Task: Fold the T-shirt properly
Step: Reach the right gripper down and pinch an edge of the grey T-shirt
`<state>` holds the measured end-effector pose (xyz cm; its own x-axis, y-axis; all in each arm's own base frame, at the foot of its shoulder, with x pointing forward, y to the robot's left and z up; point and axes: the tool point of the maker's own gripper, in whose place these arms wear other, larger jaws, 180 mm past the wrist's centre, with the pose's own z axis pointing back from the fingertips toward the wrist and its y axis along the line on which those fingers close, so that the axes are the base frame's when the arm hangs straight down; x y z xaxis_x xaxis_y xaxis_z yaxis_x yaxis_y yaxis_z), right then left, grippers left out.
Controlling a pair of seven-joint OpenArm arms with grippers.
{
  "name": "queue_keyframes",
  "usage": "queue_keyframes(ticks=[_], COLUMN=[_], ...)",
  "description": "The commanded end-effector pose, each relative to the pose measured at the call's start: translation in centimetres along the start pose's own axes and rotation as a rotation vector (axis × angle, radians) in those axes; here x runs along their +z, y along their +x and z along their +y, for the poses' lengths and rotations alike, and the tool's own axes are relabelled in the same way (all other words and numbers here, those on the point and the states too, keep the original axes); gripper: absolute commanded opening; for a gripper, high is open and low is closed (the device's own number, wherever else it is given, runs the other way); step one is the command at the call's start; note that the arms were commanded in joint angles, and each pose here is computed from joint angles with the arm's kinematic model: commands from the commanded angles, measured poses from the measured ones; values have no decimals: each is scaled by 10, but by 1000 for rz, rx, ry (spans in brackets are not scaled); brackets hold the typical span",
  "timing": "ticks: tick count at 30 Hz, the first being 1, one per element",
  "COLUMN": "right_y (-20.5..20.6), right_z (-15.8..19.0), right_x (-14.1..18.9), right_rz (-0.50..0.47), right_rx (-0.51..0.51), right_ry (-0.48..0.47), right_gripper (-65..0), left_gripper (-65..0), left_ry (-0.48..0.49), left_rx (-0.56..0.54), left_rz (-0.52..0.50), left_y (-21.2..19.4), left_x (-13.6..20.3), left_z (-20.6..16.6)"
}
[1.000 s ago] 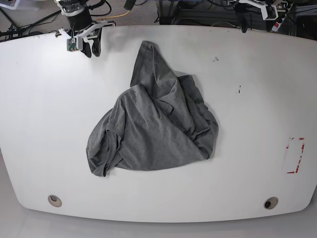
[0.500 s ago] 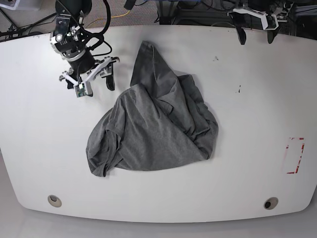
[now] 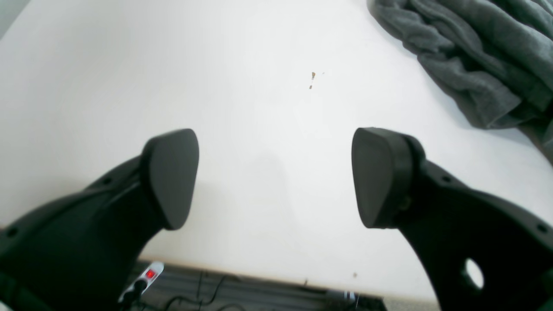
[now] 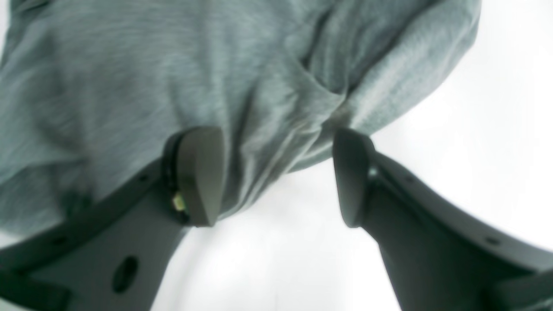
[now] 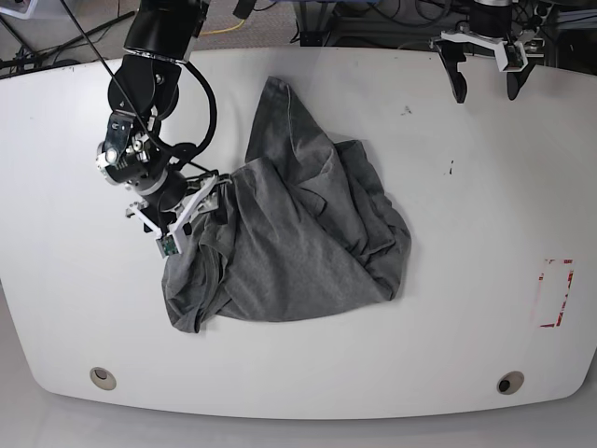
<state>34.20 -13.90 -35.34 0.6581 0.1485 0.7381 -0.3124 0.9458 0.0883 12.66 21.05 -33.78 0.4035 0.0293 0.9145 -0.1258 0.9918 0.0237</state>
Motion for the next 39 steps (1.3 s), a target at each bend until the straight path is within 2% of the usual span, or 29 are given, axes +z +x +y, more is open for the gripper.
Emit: queue_keyframes(ticks=[1, 5, 9, 12, 17, 33, 39], right_y=[12, 11, 10, 8, 14, 20, 11], right_z=[-2, -3, -4, -4, -7, -14, -20], right_x=[-8, -22, -30, -37, -46, -47, -49], right_rz=[-32, -28, -16, -1, -42, -68, -52], right_rx=[-13, -46, -65, -81, -116, -118, -153], right_ry=[20, 42, 56, 66, 70, 54, 49], right_gripper=[-277, -277, -277, -277, -277, -277, -277], left_gripper=[-132, -132, -132, -132, -132, -132, -132], left_ry=[-2, -3, -35, -38, -38, -40, -40], left_rx=[-8, -13, -113, -137, -144, -143, -143], left_rz=[-31, -43, -38, -35, -35, -35, -35], left_y=[8, 12, 12, 11, 12, 12, 12], left_x=[2, -1, -4, -4, -4, -4, -4], left_z=[0, 1, -1, -2, -1, -2, -2])
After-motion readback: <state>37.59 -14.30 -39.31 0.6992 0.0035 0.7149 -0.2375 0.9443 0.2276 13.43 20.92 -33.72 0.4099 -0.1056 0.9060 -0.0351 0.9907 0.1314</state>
